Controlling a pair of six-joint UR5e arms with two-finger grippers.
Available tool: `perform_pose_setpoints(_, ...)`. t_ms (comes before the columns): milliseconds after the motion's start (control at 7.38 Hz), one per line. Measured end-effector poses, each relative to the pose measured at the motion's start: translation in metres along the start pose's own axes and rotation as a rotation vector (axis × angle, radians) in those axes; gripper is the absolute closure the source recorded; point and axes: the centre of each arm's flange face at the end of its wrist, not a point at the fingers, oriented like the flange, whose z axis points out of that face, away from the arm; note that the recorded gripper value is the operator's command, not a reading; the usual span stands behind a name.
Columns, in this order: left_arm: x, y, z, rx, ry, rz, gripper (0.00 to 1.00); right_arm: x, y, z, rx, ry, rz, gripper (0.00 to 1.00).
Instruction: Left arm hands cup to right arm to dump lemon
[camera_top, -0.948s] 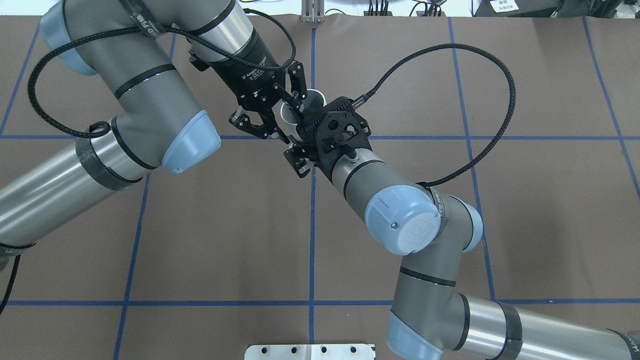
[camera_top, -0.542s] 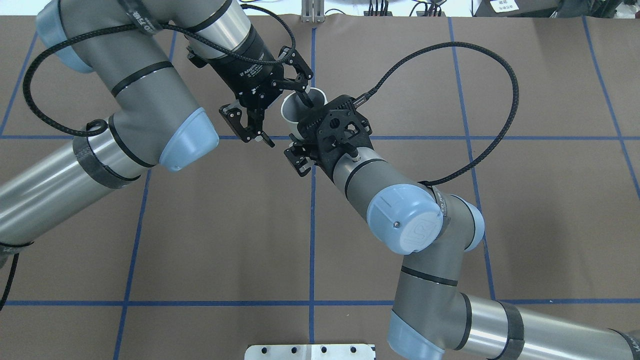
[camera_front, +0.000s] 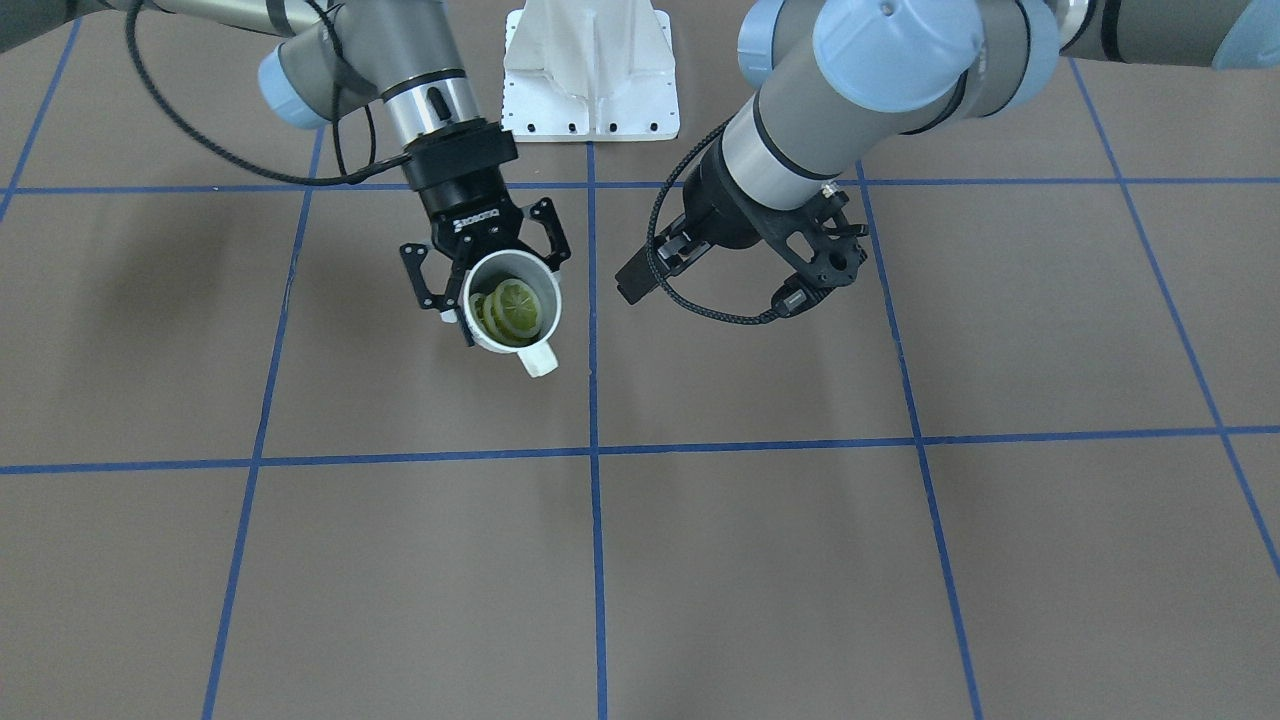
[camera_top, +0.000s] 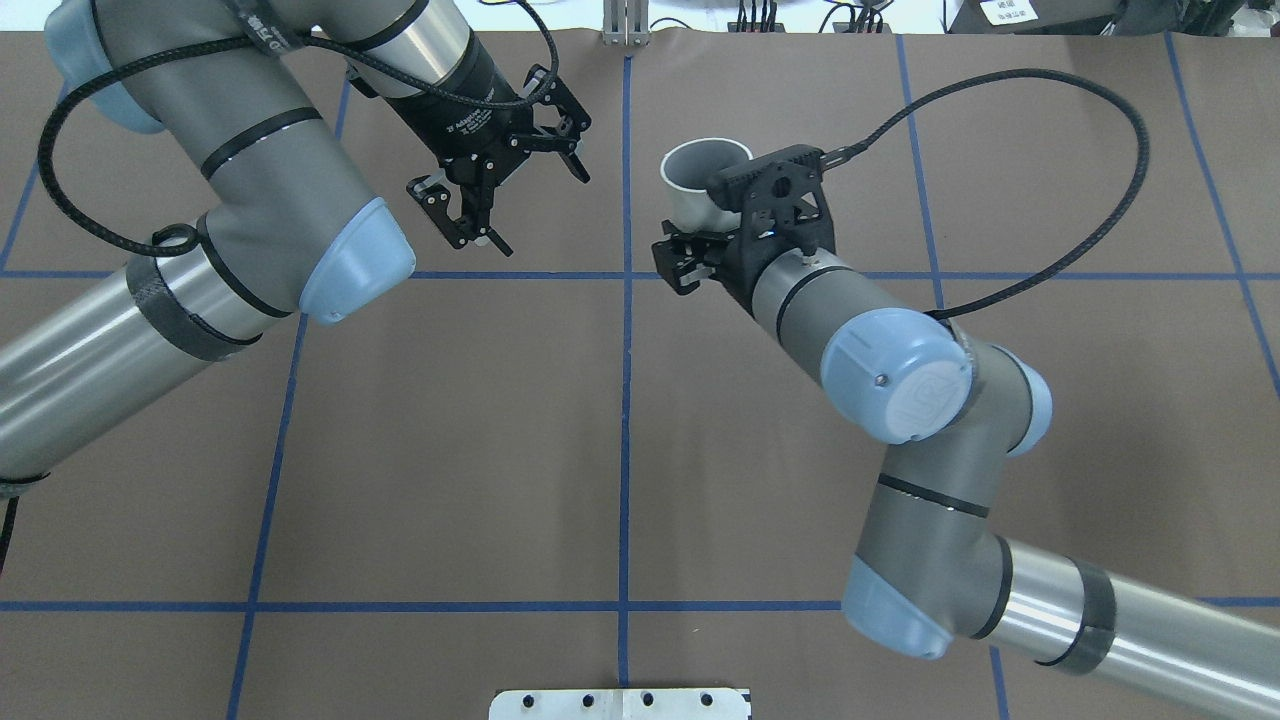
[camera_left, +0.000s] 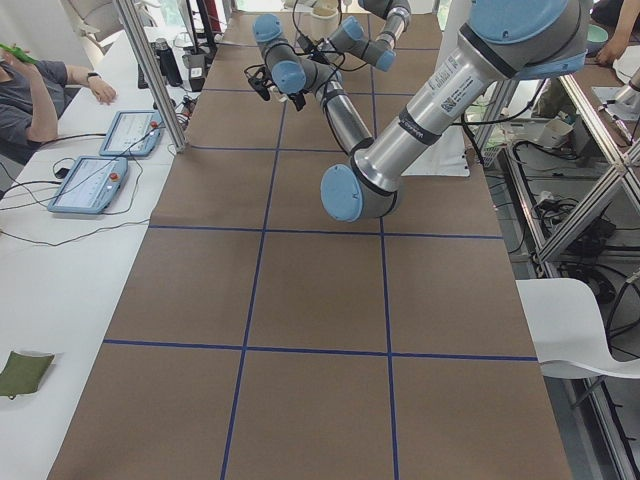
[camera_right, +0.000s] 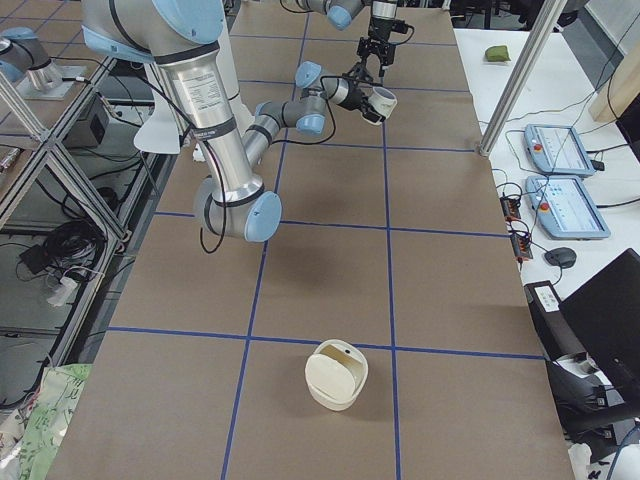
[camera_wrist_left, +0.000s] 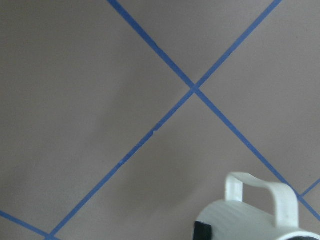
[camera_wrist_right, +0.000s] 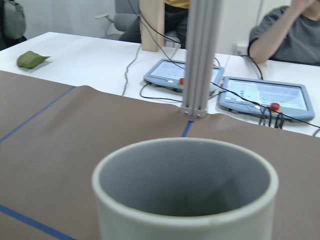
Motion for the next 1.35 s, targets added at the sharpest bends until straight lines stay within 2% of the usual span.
perform_pose_setpoints(271, -0.006, -0.016, 0.002, 0.041, -0.003, 0.031, 0.0, 0.087, -0.002, -0.014, -0.032, 0.069, 0.083, 1.0)
perform_pose_setpoints(542, -0.014, -0.037, 0.001, 0.108, -0.004, 0.107, 0.0, 0.172, 0.018, -0.061, -0.036, 0.09, 0.112, 1.0)
perform_pose_setpoints(948, -0.046, -0.094, 0.006, 0.217, -0.063, 0.276, 0.0, 0.296, 0.075, -0.136, -0.028, 0.07, 0.167, 0.99)
perform_pose_setpoints(1354, -0.051, -0.112, 0.0, 0.248, -0.078, 0.314, 0.0, 0.435, 0.101, -0.201, -0.044, 0.017, 0.329, 0.99)
